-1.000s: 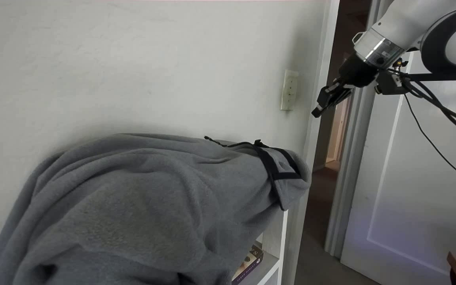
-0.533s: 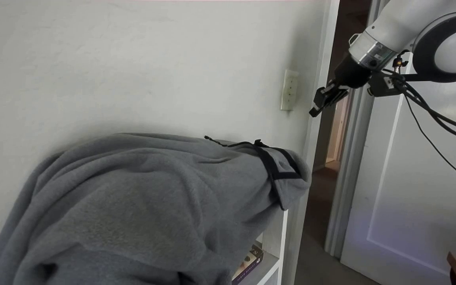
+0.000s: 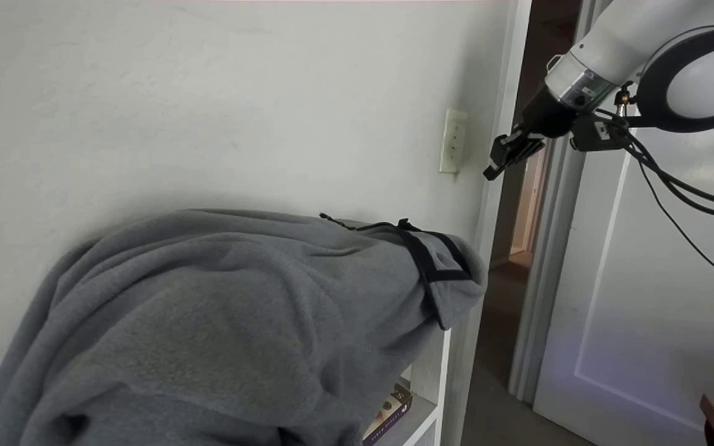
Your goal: Turn on the light switch.
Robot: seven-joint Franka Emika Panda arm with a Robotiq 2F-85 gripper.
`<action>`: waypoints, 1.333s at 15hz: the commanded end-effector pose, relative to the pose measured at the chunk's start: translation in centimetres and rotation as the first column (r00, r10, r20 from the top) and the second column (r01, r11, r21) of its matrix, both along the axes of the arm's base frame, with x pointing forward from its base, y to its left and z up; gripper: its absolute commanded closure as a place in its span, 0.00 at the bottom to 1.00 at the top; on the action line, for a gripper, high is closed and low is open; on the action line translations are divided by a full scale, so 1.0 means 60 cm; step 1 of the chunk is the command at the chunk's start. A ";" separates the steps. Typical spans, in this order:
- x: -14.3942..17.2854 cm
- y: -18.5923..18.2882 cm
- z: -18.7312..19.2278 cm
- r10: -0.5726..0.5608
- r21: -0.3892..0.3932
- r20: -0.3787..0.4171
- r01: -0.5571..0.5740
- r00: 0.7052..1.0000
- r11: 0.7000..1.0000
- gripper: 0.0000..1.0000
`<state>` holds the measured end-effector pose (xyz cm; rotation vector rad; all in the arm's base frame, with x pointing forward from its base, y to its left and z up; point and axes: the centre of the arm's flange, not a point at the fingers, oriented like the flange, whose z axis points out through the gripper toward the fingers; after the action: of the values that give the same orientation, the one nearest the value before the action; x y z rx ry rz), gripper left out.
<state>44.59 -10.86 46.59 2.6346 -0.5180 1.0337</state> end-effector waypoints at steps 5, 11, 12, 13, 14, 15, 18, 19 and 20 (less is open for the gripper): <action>0.063 -0.028 0.011 0.049 -0.030 0.126 -0.045 0.991 0.999 0.96; 0.092 -0.027 0.018 0.075 -0.039 0.163 -0.069 0.984 0.997 0.96; 0.094 -0.028 0.019 0.076 -0.040 0.167 -0.070 0.983 0.997 0.96; 0.096 -0.029 0.021 0.077 -0.042 0.170 -0.071 0.982 0.997 0.96; 0.097 -0.029 0.023 0.078 -0.044 0.172 -0.072 0.982 0.996 0.96; 0.097 -0.027 0.026 0.081 -0.045 0.176 -0.074 0.981 0.996 0.96; 0.091 -0.018 0.035 0.088 -0.051 0.189 -0.080 0.978 0.996 0.96; 0.089 -0.017 0.039 0.088 -0.053 0.195 -0.079 0.977 0.995 0.96; 0.087 -0.015 0.045 0.090 -0.058 0.203 -0.080 0.975 0.995 0.96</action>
<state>49.18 -12.50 48.31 2.5760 -0.4581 1.2680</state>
